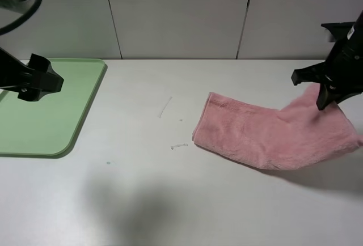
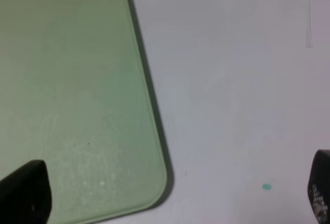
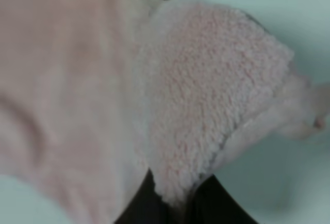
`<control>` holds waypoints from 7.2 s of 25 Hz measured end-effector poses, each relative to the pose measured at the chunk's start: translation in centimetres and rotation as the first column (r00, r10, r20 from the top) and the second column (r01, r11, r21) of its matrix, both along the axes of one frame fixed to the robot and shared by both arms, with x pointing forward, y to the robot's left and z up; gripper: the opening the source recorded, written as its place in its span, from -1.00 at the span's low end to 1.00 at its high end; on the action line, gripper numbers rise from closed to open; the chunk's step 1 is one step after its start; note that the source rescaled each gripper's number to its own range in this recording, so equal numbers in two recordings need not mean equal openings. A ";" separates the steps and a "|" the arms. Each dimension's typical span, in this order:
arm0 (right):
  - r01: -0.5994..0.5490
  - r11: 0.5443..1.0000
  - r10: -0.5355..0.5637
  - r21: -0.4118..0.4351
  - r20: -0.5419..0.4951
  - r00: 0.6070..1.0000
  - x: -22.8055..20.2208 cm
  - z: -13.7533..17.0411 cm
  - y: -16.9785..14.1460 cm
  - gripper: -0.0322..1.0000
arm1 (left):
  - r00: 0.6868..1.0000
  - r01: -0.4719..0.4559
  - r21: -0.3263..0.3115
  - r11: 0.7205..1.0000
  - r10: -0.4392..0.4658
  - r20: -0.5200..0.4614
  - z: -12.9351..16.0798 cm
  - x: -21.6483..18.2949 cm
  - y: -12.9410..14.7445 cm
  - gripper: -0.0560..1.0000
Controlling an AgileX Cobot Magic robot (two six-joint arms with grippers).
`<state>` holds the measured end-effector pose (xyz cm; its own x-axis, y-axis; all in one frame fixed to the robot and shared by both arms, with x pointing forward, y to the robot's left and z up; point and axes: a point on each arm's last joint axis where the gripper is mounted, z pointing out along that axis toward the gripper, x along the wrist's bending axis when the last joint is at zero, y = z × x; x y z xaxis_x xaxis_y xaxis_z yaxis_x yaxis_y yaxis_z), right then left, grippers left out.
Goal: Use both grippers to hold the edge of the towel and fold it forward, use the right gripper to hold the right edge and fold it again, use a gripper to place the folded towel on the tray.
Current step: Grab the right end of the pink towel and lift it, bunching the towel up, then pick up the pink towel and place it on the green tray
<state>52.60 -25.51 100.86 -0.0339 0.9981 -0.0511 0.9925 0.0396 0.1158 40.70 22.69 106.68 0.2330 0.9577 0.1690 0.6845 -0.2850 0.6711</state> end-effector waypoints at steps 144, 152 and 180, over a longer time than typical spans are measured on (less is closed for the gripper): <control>-0.140 0.980 -0.009 0.140 0.738 0.674 -8.4 -0.6 -0.8 1.00 | 1.000 0.003 0.000 1.000 -0.003 0.000 0.0 0.0 -0.1 1.00; -0.056 0.988 -0.075 0.144 0.766 0.639 -10.3 0.3 -2.8 1.00 | 1.000 0.003 0.000 1.000 -0.003 0.000 0.0 0.0 -0.1 1.00; -0.011 0.994 -0.057 0.105 0.624 0.779 -19.8 3.8 -4.3 1.00 | 1.000 0.003 0.000 1.000 -0.003 0.000 0.0 0.0 -0.1 1.00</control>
<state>32.75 -29.85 104.71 -0.0055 0.9990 0.0437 0.7002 -0.0274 0.7134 40.68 22.64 106.68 0.2361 0.9569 0.1690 0.6835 -0.2871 0.6711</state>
